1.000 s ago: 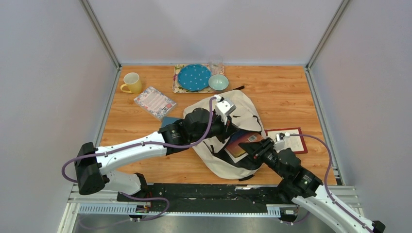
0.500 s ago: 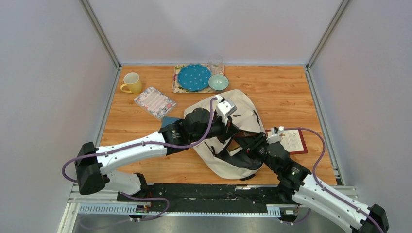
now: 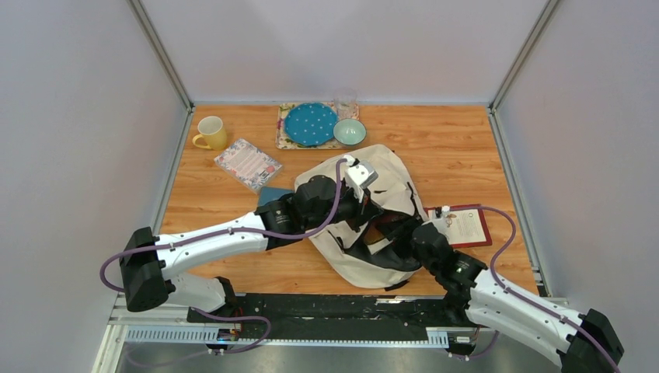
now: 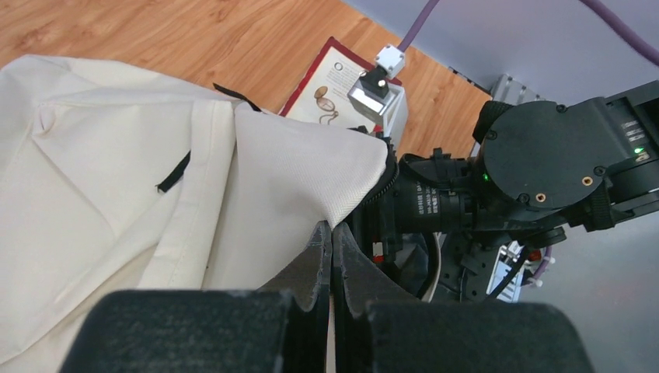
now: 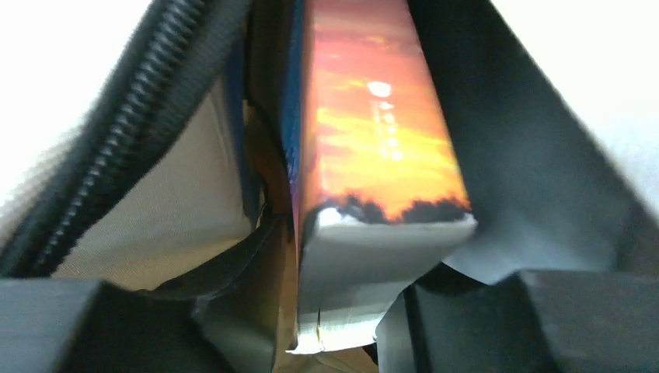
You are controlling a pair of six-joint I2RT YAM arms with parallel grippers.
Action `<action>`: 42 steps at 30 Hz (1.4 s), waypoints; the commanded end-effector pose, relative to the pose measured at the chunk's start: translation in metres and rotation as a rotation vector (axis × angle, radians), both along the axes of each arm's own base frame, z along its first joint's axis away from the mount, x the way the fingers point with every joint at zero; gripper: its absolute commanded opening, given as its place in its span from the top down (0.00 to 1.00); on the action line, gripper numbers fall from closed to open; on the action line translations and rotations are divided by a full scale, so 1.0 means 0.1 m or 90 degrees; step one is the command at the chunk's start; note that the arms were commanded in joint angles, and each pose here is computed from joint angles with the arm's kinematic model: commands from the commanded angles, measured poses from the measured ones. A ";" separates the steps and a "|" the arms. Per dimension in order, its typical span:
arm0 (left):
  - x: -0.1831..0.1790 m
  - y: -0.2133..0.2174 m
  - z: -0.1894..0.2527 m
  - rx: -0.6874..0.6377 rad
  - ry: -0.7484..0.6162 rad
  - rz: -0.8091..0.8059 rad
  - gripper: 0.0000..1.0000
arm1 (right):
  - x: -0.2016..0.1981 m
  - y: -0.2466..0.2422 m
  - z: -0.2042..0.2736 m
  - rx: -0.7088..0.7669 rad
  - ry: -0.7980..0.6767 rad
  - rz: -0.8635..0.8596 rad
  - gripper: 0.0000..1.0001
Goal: Pack the student bag
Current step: Place the book in the student bag.
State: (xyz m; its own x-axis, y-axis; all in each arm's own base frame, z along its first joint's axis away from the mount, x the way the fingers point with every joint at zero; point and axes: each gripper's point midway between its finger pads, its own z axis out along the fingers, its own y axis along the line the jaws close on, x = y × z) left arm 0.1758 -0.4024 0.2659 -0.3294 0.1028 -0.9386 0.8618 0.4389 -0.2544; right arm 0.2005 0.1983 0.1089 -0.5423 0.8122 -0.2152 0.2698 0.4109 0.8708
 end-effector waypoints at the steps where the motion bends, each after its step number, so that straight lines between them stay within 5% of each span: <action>1: -0.02 0.03 0.34 -0.078 -0.034 0.005 1.00 | -0.05 -0.19 -0.13 -0.023 0.037 -0.044 0.42; 6: -0.03 0.03 0.20 -0.073 -0.019 0.005 1.00 | -0.16 -0.24 -0.29 0.012 0.042 -0.040 0.38; 9: -0.05 -0.01 0.17 -0.073 -0.010 -0.004 1.00 | -0.16 -0.26 -0.23 0.029 0.021 -0.040 0.51; 11: -0.05 -0.02 0.16 -0.074 -0.007 -0.007 1.00 | -0.15 -0.27 -0.16 0.039 0.007 -0.044 0.84; 13: -0.06 -0.03 0.17 -0.078 -0.006 -0.010 1.00 | -0.15 -0.26 -0.12 0.037 -0.001 -0.039 1.00; 26: -0.04 -0.13 0.34 -0.100 -0.015 -0.019 1.00 | -0.11 0.10 1.06 0.261 -0.204 0.050 1.00; 33: -0.10 -0.18 0.47 -0.121 -0.016 -0.045 1.00 | 0.10 0.21 0.72 0.219 -0.147 0.012 1.00; 42: -0.12 -0.17 0.43 -0.114 -0.009 -0.048 1.00 | 0.50 0.53 0.85 0.185 -0.190 0.003 1.00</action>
